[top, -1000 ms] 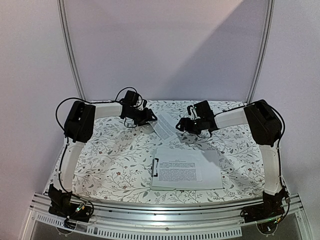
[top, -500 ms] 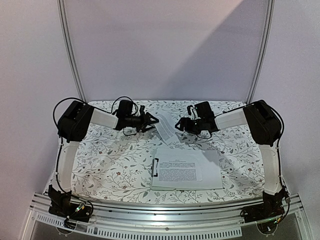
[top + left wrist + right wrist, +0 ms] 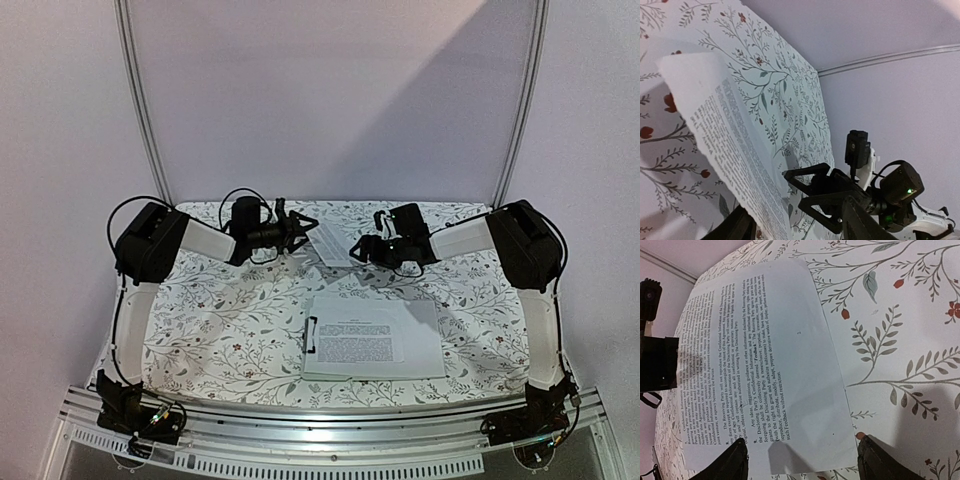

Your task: Put the files into the folder

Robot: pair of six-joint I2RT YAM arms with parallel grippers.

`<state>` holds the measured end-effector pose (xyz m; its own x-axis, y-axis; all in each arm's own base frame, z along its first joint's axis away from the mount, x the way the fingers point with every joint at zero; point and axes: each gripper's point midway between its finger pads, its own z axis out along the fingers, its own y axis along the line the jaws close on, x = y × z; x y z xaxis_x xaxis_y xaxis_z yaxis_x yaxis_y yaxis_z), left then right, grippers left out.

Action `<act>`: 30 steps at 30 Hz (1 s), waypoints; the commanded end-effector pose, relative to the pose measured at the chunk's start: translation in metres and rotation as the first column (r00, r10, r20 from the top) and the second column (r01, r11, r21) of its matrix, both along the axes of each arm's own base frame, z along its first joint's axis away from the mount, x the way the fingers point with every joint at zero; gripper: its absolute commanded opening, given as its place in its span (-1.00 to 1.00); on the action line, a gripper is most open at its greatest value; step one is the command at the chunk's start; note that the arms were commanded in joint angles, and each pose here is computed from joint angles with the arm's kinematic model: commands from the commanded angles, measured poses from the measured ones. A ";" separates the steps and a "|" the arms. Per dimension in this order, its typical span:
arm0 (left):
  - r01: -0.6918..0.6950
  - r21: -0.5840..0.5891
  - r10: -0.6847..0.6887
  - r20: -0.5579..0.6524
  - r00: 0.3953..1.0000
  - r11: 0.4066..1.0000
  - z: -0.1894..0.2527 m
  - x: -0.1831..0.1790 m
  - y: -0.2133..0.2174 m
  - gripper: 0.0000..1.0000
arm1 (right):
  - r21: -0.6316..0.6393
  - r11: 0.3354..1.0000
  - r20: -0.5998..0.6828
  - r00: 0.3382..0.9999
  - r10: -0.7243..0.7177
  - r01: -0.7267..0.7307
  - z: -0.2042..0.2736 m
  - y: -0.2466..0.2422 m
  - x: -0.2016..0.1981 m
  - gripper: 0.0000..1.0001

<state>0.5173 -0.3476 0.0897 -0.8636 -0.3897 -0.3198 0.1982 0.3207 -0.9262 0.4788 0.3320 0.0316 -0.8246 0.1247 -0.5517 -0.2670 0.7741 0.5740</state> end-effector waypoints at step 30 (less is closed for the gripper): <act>0.145 0.548 -0.392 0.365 0.845 0.824 0.110 -0.041 -0.017 -1.00 | -0.069 0.976 0.152 0.964 0.216 -0.208 0.095 -0.037 -0.084 0.48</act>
